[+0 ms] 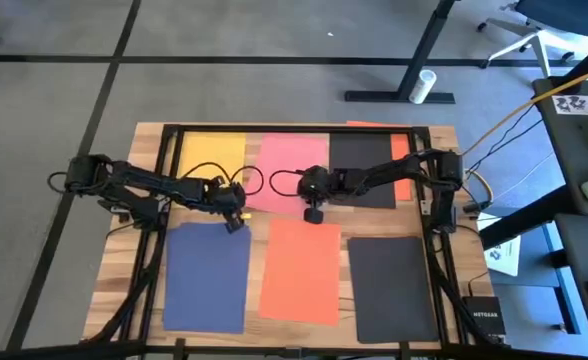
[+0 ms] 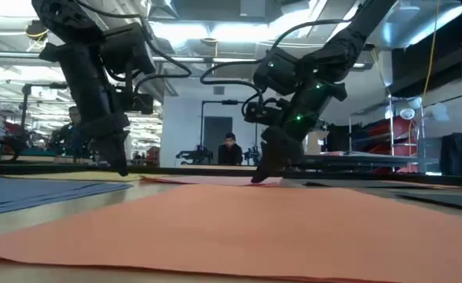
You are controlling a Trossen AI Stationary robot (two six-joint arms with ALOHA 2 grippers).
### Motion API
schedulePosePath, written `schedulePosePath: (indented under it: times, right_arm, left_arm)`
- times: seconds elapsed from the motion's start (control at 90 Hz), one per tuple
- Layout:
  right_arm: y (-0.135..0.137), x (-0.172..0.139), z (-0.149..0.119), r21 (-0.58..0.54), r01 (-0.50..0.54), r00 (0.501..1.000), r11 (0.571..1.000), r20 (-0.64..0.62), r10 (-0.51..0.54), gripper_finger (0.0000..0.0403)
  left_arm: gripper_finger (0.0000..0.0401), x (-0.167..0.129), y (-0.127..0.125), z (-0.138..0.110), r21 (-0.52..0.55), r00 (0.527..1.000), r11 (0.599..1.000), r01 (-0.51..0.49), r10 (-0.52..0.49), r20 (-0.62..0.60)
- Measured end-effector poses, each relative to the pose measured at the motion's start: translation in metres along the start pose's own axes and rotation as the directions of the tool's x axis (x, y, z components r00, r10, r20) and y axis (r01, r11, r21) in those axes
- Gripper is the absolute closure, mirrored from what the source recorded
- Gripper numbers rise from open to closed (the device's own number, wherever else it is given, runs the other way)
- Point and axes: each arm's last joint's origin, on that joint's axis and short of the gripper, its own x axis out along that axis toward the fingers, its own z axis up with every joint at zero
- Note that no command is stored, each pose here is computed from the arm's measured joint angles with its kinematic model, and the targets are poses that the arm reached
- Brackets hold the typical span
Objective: Organize paper
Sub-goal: Adjust the stacked pink papers on the table
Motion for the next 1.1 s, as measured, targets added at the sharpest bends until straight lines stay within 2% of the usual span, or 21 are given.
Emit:
schedulePosePath:
  times: [0.333, 0.533, 0.656, 0.911, 1.1]
  right_arm:
    - [0.006, -0.027, -0.006, -0.008, -0.071, 0.991, 0.997, -0.115, 0.069, 0.0403]
    - [0.010, -0.038, -0.001, -0.017, -0.074, 0.994, 0.997, -0.083, 0.072, 0.0403]
    - [0.009, -0.041, 0.001, -0.014, -0.069, 0.995, 0.998, -0.069, 0.068, 0.0403]
    - [0.003, -0.024, -0.004, -0.006, -0.073, 0.993, 0.997, -0.097, 0.072, 0.0403]
    - [-0.006, -0.010, -0.004, 0.000, -0.079, 0.995, 0.997, -0.065, 0.079, 0.0403]
  left_arm:
    - [0.0401, -0.007, -0.006, 0.014, 0.034, 0.997, 0.999, 0.028, -0.030, 0.070]
    - [0.0401, -0.004, 0.005, 0.020, 0.061, 0.996, 0.998, 0.005, -0.010, 0.084]
    - [0.0401, -0.003, 0.009, 0.023, 0.077, 0.994, 0.996, 0.035, -0.042, 0.097]
    - [0.0401, 0.003, 0.010, 0.024, 0.092, 0.995, 0.995, 0.040, -0.048, 0.085]
    - [0.0401, 0.003, 0.010, 0.024, 0.099, 0.995, 0.994, 0.039, -0.048, 0.086]
